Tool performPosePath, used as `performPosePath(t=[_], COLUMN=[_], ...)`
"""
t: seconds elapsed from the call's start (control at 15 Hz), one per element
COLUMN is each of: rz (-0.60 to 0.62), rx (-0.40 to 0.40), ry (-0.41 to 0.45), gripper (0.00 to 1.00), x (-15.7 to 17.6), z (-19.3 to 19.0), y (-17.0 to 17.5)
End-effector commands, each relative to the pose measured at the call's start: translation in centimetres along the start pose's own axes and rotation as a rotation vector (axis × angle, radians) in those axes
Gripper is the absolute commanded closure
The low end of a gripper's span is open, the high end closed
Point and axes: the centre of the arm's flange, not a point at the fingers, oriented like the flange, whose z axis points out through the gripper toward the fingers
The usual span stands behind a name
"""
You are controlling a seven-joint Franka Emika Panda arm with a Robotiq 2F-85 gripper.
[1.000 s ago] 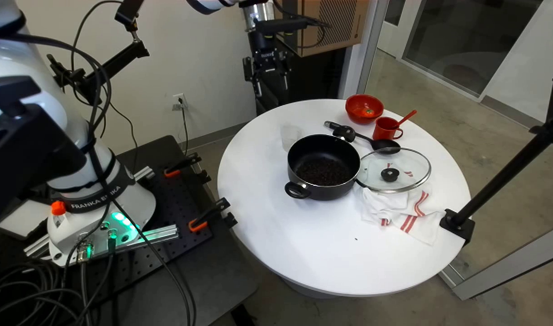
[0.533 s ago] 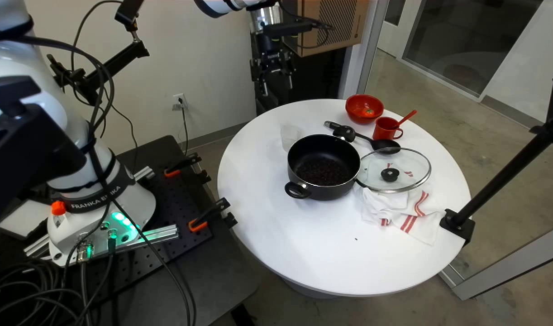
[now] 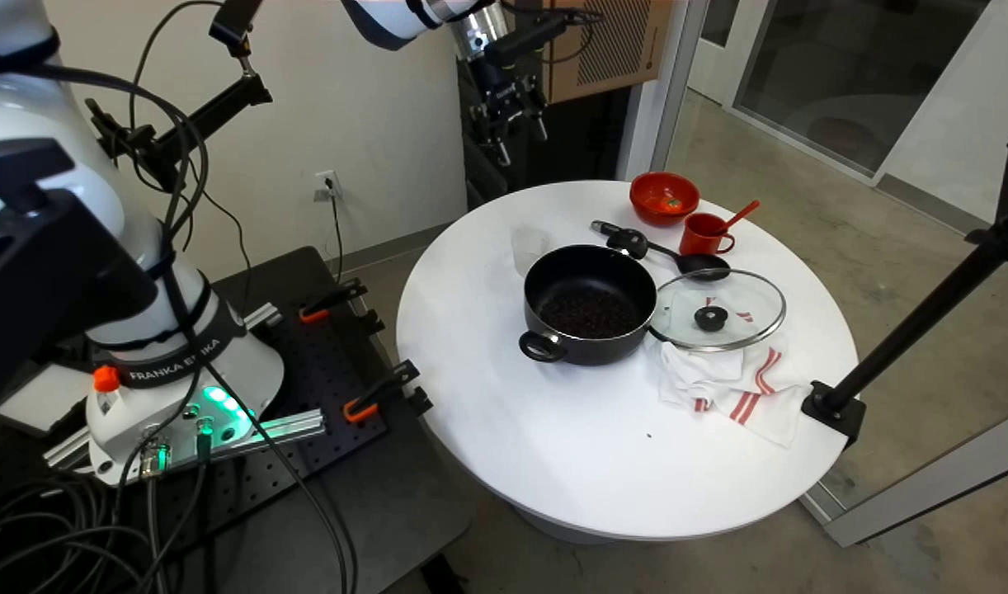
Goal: Move the jar to the right
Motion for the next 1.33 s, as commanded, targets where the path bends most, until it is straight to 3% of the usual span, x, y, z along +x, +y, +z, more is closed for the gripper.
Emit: performPosePath(t=[0.0, 0.2, 0.33, 0.53, 0.87, 1.27], rz=[0.045, 0.121, 0.190, 0.245, 0.241, 0.195], rx=[-0.142, -0.142, -0.076, 0.009, 0.000, 0.049], ry=[-0.122, -0.157, -0.116, -0.016, 0.219, 0.327], gripper=[0.00, 0.00, 0.00, 0.00, 0.00, 0.00], x=[0.9, 1.3, 1.7, 2.7, 5.3, 8.0], z=[2.4, 5.7, 8.3, 11.6, 13.0, 14.4], y=[1.6, 2.1, 2.2, 2.4, 4.0, 4.3])
